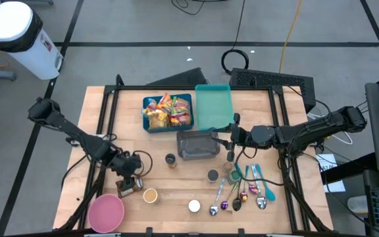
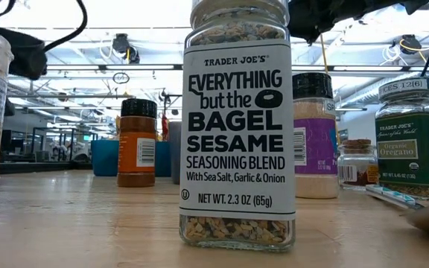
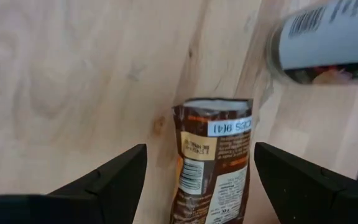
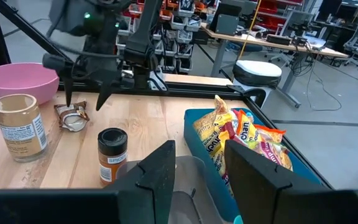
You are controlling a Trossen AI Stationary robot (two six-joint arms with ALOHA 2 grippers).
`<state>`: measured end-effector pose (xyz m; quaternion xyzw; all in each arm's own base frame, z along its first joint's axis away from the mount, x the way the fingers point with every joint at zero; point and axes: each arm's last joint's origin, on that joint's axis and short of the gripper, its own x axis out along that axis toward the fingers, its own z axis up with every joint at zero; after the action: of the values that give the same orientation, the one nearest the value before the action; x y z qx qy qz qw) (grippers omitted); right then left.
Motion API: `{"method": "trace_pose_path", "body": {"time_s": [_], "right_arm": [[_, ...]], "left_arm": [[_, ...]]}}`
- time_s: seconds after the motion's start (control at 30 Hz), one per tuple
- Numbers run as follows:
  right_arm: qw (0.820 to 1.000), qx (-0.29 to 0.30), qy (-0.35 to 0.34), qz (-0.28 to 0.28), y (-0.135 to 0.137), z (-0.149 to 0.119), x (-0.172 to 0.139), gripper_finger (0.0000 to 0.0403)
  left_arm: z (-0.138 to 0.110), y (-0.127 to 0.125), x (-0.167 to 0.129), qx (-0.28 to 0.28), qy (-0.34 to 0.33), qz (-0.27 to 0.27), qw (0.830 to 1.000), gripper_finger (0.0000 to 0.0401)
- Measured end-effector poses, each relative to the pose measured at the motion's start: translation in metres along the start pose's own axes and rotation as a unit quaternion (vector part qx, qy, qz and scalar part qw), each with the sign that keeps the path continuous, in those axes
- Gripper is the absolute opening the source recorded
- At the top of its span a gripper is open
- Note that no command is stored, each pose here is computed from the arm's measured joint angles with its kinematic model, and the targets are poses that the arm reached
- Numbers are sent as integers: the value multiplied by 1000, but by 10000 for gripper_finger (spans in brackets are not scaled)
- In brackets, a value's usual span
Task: Pick & Place Food Item
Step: Put the orange seasoning bag into the green bin
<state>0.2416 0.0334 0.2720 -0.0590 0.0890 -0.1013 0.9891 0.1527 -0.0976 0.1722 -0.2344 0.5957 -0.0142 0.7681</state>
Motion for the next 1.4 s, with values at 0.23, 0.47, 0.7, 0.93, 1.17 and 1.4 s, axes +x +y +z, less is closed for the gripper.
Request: {"method": "trace_pose_path", "body": {"time_s": [0.23,0.47,0.7,0.93,1.17,1.4], "right_arm": [[1000,1,0,0,0,0,0,130],[1000,1,0,0,0,0,0,130],[1000,2,0,0,0,0,0,130],[1000,3,-4,0,0,1,0,130],[999,13,-31,-1,0,6,0,130],[999,14,-30,-1,0,6,0,130]], "left_arm": [[-3,-4,20,10,24,37,999,305],[0,-1,33,8,43,62,997,303],[10,9,28,12,31,68,997,211],[28,17,4,23,-5,61,998,72],[51,13,-51,61,-80,64,993,29],[77,-5,-127,139,-303,110,936,56]]}}
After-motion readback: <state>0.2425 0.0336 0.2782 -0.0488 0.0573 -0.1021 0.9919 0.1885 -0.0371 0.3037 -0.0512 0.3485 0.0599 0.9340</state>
